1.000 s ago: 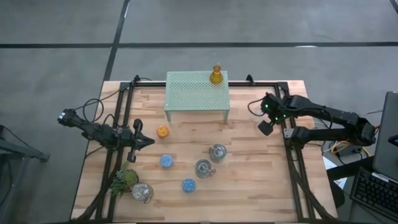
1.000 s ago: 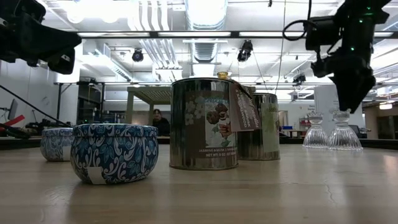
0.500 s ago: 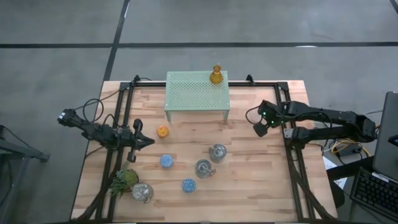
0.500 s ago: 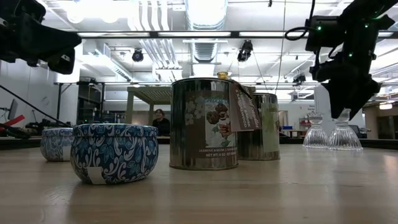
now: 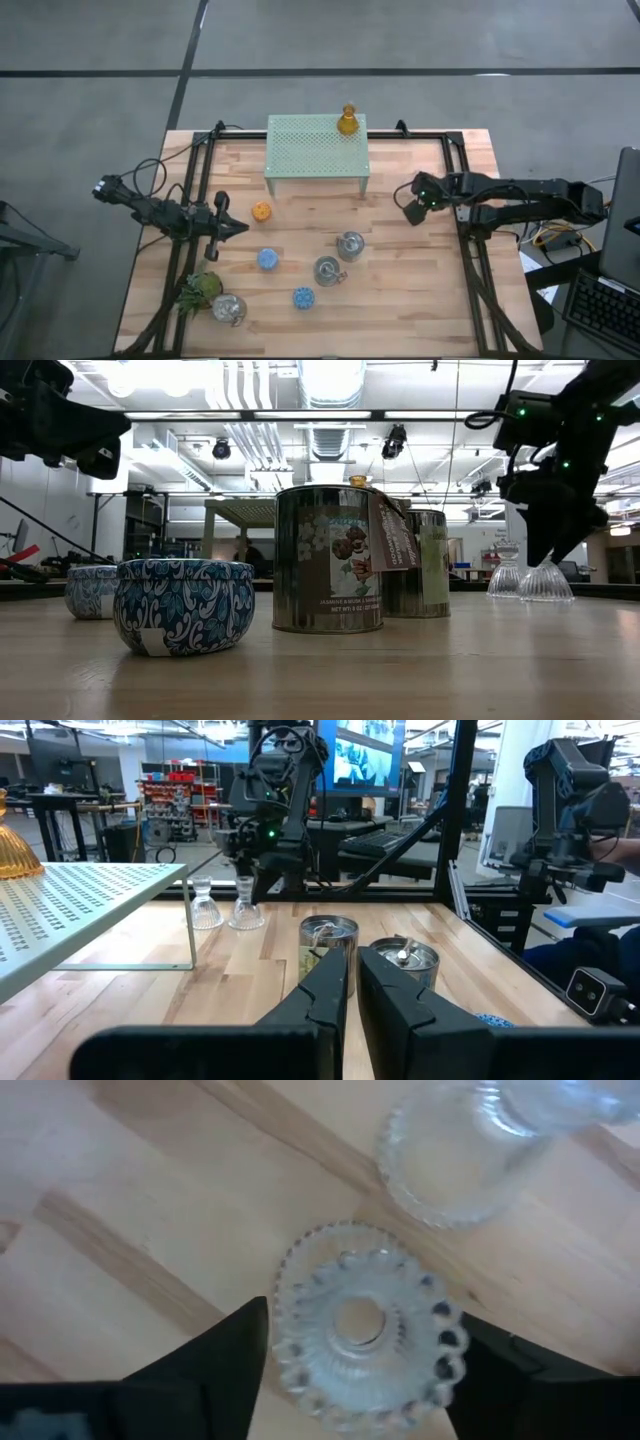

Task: Pick & Place candle stick holders
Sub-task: Put the bottom transparent glass candle holder on the shelf

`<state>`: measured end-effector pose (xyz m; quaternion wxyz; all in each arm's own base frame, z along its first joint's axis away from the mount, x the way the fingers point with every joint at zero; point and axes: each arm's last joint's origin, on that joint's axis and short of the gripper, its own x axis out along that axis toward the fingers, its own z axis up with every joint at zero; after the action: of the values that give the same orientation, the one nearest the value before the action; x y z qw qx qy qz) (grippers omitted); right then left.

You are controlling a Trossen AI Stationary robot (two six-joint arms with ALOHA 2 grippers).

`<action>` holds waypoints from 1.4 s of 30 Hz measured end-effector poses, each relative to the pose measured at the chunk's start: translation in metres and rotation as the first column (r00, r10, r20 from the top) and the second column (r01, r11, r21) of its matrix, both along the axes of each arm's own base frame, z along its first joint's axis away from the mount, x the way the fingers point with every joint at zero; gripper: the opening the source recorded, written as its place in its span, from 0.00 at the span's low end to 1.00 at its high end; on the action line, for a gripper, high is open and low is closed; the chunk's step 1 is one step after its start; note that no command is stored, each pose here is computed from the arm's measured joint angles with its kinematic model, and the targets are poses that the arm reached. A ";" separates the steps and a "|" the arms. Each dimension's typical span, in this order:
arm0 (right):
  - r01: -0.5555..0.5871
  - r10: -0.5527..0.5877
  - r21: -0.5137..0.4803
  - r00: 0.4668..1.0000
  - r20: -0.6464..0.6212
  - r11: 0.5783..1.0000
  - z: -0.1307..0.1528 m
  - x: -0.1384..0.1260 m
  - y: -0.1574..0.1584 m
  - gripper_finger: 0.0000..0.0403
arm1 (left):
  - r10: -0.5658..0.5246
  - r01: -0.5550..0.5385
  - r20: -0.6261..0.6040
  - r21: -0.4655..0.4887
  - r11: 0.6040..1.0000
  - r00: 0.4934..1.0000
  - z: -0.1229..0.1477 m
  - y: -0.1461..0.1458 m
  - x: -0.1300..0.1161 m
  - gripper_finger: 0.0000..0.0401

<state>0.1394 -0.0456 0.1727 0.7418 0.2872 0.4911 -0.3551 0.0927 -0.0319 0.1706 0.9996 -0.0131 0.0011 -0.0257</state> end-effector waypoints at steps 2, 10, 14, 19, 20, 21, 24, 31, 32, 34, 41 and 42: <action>-0.018 0.019 -0.010 1.000 0.023 1.000 -0.002 0.002 0.001 0.54 | 0.000 0.000 0.000 0.000 1.000 1.000 0.000 0.000 0.000 0.07; -0.075 0.086 -0.096 0.991 0.107 0.993 -0.001 0.013 0.008 0.41 | 0.000 0.000 0.000 0.000 1.000 1.000 0.000 0.000 0.000 0.07; -0.094 0.115 -0.141 0.982 0.147 0.986 0.000 0.018 0.012 0.38 | 0.000 0.000 0.000 0.000 1.000 1.000 0.000 0.000 0.000 0.07; -0.115 0.146 -0.164 0.970 0.196 0.980 -0.008 0.021 0.016 0.37 | 0.000 0.000 0.000 0.000 1.000 1.000 0.000 0.000 0.000 0.07; -0.117 0.151 -0.171 0.967 0.206 0.978 -0.010 0.021 0.017 0.37 | 0.000 0.000 0.000 0.000 1.000 1.000 0.000 0.000 0.000 0.07; -0.121 0.159 -0.178 0.963 0.219 0.977 -0.012 0.021 0.017 0.37 | 0.000 0.000 0.000 0.000 1.000 1.000 0.000 0.000 0.000 0.07; -0.141 0.194 -0.210 0.945 0.261 0.968 -0.018 0.022 0.019 0.36 | 0.000 0.000 0.000 0.000 1.000 1.000 0.000 0.000 0.000 0.07; -0.180 0.248 -0.234 0.920 0.303 0.955 -0.021 0.025 0.023 0.33 | 0.000 0.000 0.000 0.000 1.000 1.000 0.000 0.000 0.000 0.07; -0.193 0.261 -0.235 0.917 0.303 0.953 -0.020 0.026 0.024 0.33 | 0.000 0.000 0.000 0.000 1.000 1.000 0.000 0.000 0.000 0.07; -0.207 0.279 -0.246 0.908 0.313 0.947 -0.015 0.029 0.025 0.33 | 0.000 0.000 0.000 0.000 1.000 1.000 0.000 0.000 0.000 0.07; -0.237 0.332 -0.286 0.874 0.354 0.928 0.005 0.039 0.029 0.33 | 0.000 0.000 0.000 0.000 1.000 1.000 0.000 0.000 0.000 0.07; -0.241 0.339 -0.291 0.870 0.358 0.926 0.009 0.041 0.029 0.33 | 0.000 0.000 0.000 0.000 1.000 1.000 0.000 0.000 0.000 0.07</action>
<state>0.1799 -0.0163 0.1816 0.9005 0.1859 0.3201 -0.2280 0.0927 -0.0319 0.1707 0.9996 -0.0130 0.0011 -0.0257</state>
